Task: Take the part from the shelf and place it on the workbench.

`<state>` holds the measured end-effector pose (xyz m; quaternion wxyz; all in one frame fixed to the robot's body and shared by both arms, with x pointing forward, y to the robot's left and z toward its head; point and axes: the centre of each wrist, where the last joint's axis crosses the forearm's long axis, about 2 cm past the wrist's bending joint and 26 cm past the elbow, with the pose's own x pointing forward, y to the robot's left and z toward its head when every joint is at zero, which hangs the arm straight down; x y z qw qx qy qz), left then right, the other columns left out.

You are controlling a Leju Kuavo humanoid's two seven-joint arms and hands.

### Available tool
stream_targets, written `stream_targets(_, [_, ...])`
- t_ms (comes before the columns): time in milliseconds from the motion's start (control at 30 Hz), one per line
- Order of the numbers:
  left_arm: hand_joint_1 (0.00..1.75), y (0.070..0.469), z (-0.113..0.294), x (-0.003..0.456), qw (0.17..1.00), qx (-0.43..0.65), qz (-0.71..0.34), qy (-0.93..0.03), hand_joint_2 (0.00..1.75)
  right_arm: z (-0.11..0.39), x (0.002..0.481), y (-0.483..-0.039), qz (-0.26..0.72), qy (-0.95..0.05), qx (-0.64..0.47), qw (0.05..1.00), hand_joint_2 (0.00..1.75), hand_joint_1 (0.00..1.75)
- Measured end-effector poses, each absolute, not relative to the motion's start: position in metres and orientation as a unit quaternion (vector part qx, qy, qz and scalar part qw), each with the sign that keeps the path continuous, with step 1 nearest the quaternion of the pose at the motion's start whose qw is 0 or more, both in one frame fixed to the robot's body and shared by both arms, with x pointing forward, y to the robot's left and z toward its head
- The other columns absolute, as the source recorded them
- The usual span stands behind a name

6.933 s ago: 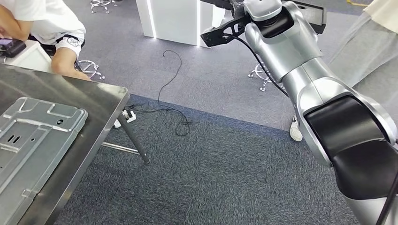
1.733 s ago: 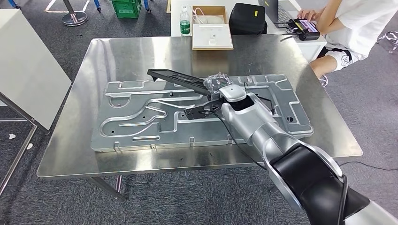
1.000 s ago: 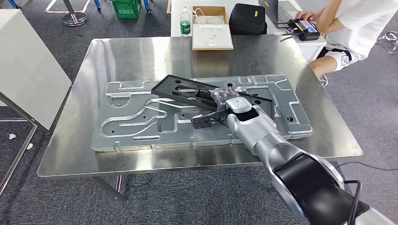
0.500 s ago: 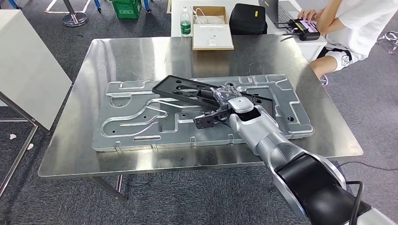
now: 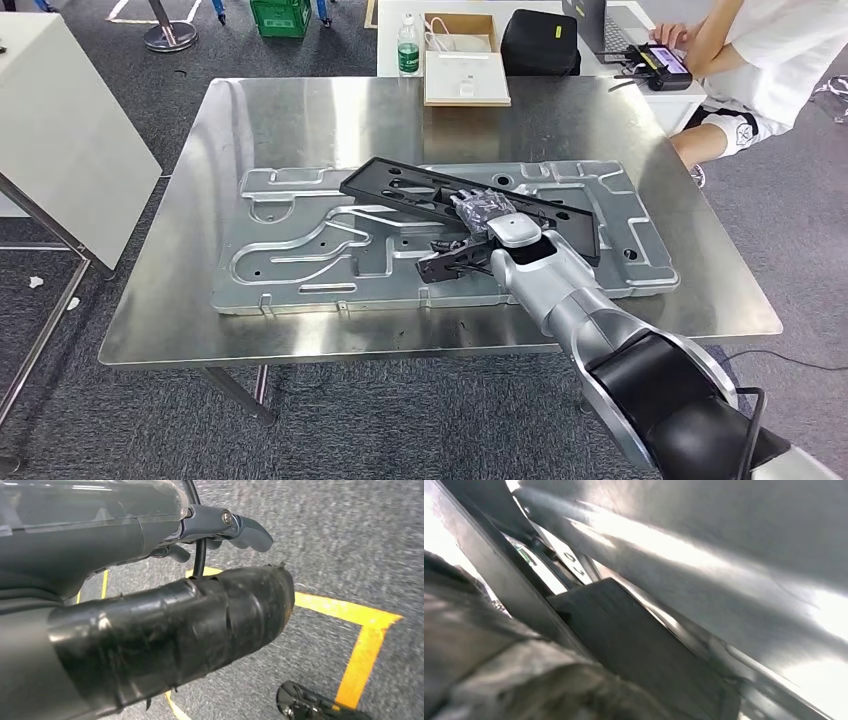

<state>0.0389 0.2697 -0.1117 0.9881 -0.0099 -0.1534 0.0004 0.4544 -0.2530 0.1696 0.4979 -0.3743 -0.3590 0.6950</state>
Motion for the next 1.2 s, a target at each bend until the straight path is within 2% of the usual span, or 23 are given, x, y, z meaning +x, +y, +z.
stream_targets(1200, [0.0,0.2679,-0.1111,0.0432,0.988,-0.013,0.004,-0.155,0.0,0.1766,0.4584,-0.2567,0.695,-0.355,-0.381,0.496,0.0,0.0])
